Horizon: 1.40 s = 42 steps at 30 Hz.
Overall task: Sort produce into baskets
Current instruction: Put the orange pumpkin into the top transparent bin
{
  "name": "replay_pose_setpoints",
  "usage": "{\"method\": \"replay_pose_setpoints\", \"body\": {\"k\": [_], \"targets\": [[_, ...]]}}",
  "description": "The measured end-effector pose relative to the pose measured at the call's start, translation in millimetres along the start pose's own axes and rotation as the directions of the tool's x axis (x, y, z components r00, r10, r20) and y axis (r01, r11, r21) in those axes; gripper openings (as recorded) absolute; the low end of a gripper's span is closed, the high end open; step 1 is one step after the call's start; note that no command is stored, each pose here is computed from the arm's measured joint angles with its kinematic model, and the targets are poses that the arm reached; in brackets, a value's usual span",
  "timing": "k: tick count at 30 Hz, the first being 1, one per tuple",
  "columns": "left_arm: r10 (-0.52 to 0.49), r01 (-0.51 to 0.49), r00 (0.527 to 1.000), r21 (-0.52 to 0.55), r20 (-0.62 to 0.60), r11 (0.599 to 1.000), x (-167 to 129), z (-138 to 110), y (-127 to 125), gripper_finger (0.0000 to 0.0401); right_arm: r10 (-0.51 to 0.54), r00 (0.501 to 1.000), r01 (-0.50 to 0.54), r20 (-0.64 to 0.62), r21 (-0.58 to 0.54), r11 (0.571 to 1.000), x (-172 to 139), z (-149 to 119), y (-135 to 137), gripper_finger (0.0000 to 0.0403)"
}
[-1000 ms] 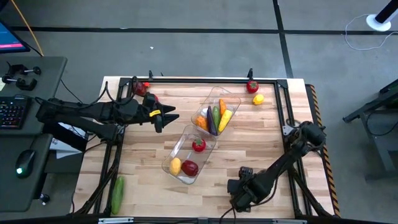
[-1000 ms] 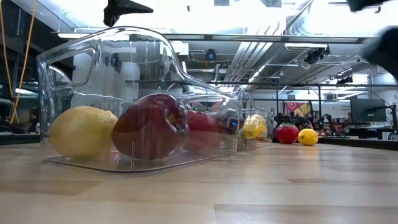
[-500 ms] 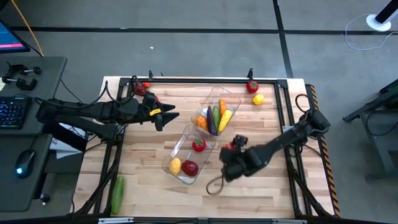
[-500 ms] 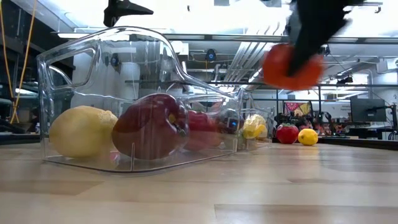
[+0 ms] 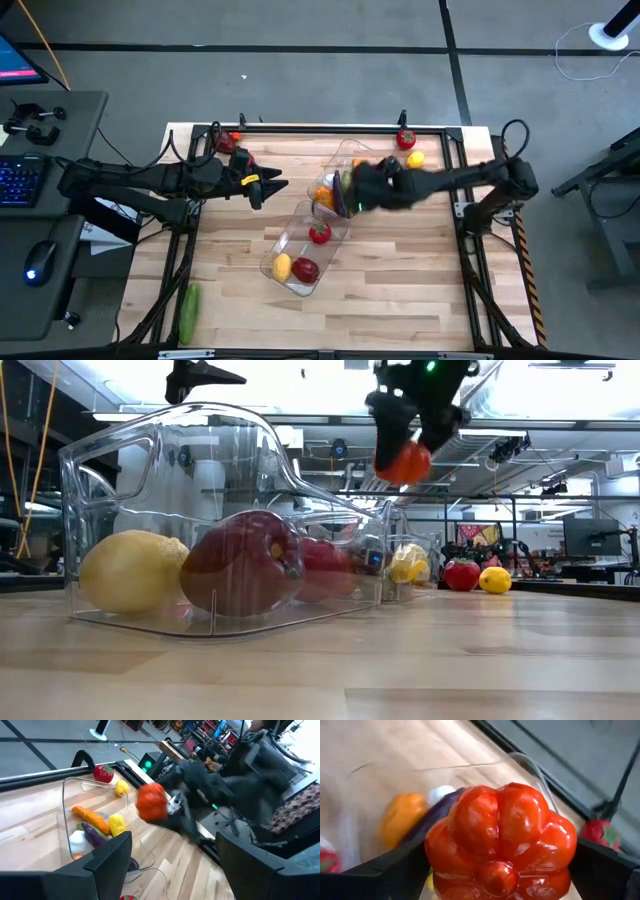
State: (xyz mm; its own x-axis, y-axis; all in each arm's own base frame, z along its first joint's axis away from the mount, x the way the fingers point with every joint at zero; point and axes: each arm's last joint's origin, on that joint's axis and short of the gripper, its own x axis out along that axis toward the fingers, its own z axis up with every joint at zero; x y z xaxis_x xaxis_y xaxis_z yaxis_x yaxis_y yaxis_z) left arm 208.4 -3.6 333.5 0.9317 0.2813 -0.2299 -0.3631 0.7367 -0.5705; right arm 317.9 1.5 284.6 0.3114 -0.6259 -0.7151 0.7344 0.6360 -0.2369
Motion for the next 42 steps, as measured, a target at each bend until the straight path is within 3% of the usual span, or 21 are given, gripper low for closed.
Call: {"method": "replay_pose_setpoints", "body": {"k": [2,5,9,14,21,27,34,42], "targets": [[-0.001,0.001,1.000,-0.011,-0.001,1.000,-0.1,-0.1,-0.2,0.0273,0.009,0.999,-0.003,-0.054,0.101,0.995,16.0,10.0,-16.8,0.0399],[-0.003,0.003,1.000,-0.017,-0.004,1.000,-0.1,-0.4,-0.3,0.0273,0.121,0.984,-0.086,-0.132,0.246,0.966,41.4,24.5,-37.9,0.0399],[-0.008,0.008,1.000,-0.019,-0.009,1.000,-0.1,-0.5,-0.4,0.0273,0.217,0.971,-0.168,-0.105,0.352,0.921,64.7,42.4,-57.5,0.0399],[-0.009,0.009,1.000,-0.019,-0.009,1.000,-0.1,-0.5,-0.5,0.0273,0.202,0.977,-0.148,-0.073,0.451,0.880,74.9,51.0,-72.2,0.0399],[-0.010,0.010,1.000,-0.035,-0.010,0.999,-0.1,-0.6,-0.5,0.0273,0.218,0.973,-0.181,-0.080,0.327,0.928,75.8,51.2,-73.4,0.0399],[-0.009,0.009,1.000,-0.011,-0.009,1.000,-0.1,-0.5,-0.5,0.0273,0.334,0.934,-0.277,-0.124,0.339,0.899,81.5,51.7,-76.8,0.0399],[0.001,-0.001,1.000,0.007,0.000,1.000,-0.1,-0.1,-0.1,0.0273,0.381,0.900,-0.306,-0.210,0.316,0.898,101.8,44.4,-65.8,0.0399],[0.003,-0.003,1.000,0.025,0.002,1.000,0.0,0.0,0.1,0.0273,0.313,0.927,-0.246,-0.208,0.294,0.924,107.8,44.1,-68.1,0.0400]]}}
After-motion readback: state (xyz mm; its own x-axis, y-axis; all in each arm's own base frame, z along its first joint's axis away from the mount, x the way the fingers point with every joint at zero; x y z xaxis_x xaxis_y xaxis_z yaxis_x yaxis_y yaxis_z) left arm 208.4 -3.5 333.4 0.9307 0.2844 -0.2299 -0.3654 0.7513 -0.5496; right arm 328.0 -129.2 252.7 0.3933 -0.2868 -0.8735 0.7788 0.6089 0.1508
